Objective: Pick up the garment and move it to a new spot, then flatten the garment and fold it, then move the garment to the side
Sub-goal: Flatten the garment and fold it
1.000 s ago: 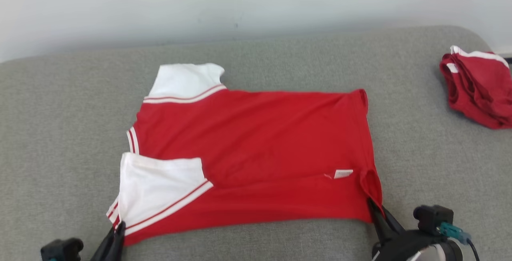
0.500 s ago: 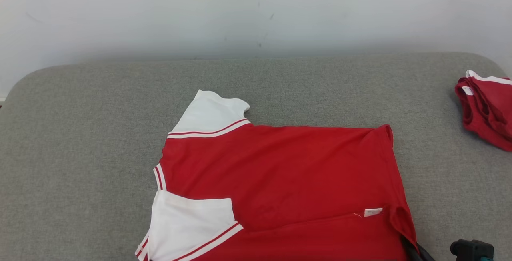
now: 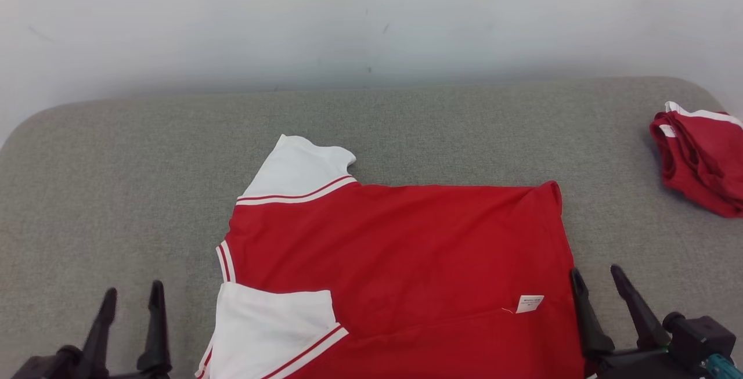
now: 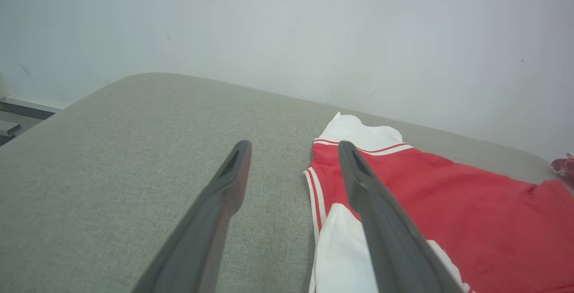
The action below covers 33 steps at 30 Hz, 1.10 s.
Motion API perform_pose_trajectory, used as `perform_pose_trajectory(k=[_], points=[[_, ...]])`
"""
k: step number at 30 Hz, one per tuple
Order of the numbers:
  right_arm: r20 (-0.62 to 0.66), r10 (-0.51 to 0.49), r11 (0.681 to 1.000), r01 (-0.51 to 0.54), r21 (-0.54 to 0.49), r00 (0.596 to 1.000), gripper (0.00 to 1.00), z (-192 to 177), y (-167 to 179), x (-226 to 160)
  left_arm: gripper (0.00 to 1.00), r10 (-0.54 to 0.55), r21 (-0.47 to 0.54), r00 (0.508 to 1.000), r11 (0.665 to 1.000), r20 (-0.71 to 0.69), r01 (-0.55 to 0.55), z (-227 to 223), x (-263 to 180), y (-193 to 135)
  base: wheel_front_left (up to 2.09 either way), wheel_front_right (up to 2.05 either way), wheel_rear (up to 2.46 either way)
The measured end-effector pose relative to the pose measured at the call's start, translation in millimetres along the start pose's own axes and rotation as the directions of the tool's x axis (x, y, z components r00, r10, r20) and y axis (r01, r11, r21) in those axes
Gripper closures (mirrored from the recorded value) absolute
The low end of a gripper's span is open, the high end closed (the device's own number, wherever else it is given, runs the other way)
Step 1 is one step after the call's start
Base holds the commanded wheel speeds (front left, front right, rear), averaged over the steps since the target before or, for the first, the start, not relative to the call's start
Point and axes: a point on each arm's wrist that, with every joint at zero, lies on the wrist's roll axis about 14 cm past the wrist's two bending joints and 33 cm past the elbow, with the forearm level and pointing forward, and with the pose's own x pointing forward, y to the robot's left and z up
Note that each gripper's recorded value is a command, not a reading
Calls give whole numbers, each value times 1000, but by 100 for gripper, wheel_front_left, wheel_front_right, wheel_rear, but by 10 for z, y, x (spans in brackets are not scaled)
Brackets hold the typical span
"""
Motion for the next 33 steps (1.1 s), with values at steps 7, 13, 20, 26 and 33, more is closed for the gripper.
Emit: perform_pose_trajectory(k=[7,13,20,26,33], points=[[155,1,999,7,-52,988,0,378,115,32,0,-31,119,991,993,132,15,437,44,-44,0,0,0],[147,-8,998,17,-61,989,0,308,165,-56,0,-56,140,990,989,128,38,444,-36,-57,0,0,0],[112,-13,998,19,-57,994,0,180,186,-124,0,-46,133,996,990,73,36,265,-145,-7,0,0,0],[95,-24,998,30,-57,995,0,116,159,-160,0,-33,117,999,993,41,28,152,-191,11,0,0,0],[97,-36,996,44,-81,995,0,172,19,-74,0,-50,119,997,992,63,42,244,14,18,0,0,0]])
